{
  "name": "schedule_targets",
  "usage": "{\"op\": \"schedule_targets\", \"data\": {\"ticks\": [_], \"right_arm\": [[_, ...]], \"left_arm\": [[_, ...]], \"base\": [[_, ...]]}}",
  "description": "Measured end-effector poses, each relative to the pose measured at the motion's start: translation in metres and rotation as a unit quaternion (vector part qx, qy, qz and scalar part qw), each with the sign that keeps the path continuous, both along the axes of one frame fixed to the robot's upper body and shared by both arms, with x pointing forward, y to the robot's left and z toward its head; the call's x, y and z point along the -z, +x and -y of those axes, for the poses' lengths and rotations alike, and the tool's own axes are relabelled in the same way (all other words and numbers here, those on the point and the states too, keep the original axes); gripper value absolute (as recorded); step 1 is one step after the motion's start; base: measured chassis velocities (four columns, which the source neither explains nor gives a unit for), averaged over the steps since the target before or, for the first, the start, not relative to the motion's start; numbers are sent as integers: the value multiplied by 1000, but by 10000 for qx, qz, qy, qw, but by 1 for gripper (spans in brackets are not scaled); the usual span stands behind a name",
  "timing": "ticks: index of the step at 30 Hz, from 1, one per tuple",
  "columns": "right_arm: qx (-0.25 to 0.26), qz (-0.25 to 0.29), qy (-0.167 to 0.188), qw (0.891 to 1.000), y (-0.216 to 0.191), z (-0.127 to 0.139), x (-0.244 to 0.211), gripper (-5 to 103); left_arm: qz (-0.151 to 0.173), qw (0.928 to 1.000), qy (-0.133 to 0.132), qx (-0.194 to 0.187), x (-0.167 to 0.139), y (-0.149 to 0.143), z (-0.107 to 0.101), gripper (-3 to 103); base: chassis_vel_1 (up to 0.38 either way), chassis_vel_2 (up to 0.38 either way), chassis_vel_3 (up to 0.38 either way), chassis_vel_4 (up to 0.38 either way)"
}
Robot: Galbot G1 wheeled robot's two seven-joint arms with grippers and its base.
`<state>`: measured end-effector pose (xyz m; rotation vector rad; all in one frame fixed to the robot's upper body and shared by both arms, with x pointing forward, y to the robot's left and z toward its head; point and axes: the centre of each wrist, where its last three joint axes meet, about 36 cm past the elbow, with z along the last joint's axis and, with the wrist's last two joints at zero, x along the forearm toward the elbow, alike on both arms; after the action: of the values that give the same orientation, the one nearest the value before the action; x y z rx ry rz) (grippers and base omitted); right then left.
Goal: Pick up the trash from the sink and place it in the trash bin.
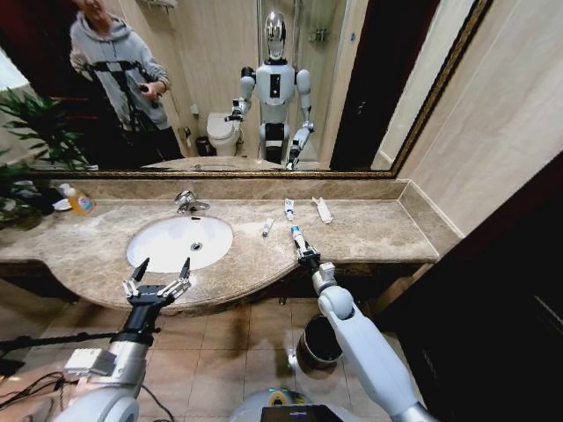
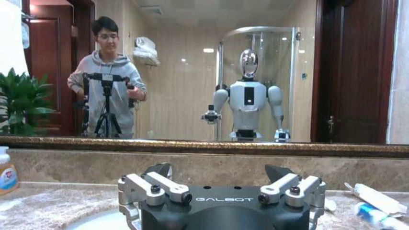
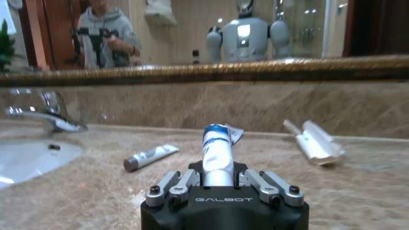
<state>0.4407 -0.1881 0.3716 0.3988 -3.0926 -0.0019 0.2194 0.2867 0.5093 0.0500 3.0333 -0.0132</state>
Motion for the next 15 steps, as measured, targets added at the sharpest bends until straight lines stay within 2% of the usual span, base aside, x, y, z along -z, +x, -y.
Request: {"op": "schedule_targets", "data": {"ticks": [1,6,8,10,15], "right_arm": [[0,0,0,10000,0,0,0,26],[240,179,288,9991,-63,22,3,26],[364,228,278,9987,-77,29,9,26],[715,350,80,9968,-100,47,26,26],[1151,-23,8,9934,-130,58,68,26]], "left_arm": [[0,10000,0,0,0,0,0,100],[0,10000,0,0,0,0,0,100],[0,10000,0,0,0,0,0,100],[0,10000,0,0,0,0,0,100],[0,10000,0,0,0,0,0,100]], "base": [[0,0,0,0],[0,0,0,0],[0,0,0,0],[0,0,0,0],[0,0,0,0]]}}
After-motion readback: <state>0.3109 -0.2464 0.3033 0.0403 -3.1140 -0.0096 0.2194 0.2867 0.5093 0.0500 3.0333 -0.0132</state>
